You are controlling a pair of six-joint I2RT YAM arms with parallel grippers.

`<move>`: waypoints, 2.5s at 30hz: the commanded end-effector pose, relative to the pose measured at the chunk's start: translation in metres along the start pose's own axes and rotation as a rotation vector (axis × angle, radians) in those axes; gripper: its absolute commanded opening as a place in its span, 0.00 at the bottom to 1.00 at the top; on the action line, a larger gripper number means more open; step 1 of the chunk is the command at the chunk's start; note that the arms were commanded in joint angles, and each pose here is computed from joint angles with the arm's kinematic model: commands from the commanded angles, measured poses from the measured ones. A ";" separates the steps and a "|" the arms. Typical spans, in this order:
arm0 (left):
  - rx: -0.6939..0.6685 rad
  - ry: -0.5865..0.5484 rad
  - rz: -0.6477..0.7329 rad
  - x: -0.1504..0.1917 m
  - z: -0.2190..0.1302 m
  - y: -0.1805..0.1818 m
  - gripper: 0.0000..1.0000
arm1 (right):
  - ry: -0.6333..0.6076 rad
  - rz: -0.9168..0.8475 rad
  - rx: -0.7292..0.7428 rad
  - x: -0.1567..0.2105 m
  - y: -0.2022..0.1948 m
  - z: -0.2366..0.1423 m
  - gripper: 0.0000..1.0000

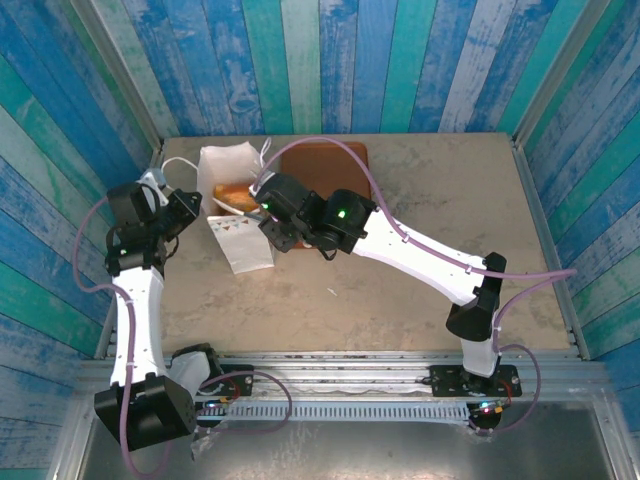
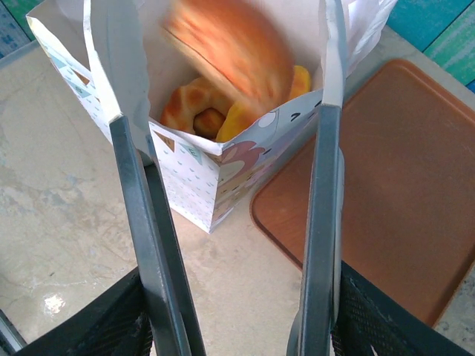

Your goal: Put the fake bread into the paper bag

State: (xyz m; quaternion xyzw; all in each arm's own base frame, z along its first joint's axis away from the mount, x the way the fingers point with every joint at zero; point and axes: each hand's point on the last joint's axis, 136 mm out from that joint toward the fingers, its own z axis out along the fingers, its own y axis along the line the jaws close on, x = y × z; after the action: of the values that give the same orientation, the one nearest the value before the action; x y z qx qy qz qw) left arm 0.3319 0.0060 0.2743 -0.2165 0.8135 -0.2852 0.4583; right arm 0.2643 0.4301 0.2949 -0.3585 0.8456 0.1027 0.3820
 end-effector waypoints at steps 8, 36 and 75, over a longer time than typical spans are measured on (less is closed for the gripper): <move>0.011 -0.009 0.007 -0.001 -0.007 -0.005 0.14 | -0.062 0.043 0.013 -0.013 -0.013 -0.026 0.61; 0.051 -0.122 0.044 -0.025 -0.067 -0.055 0.94 | -0.298 0.225 0.166 0.019 -0.115 -0.160 0.60; 0.017 -0.105 0.051 -0.023 -0.066 -0.049 0.94 | 0.343 0.338 0.172 0.173 -0.157 0.111 0.60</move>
State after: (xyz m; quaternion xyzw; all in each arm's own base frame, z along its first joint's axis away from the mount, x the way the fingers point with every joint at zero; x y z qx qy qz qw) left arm 0.2902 -0.0015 0.3406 -0.2145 0.7915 -0.2799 0.4992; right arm 0.3463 0.2664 0.1121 -0.1834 0.9539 0.0187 0.2369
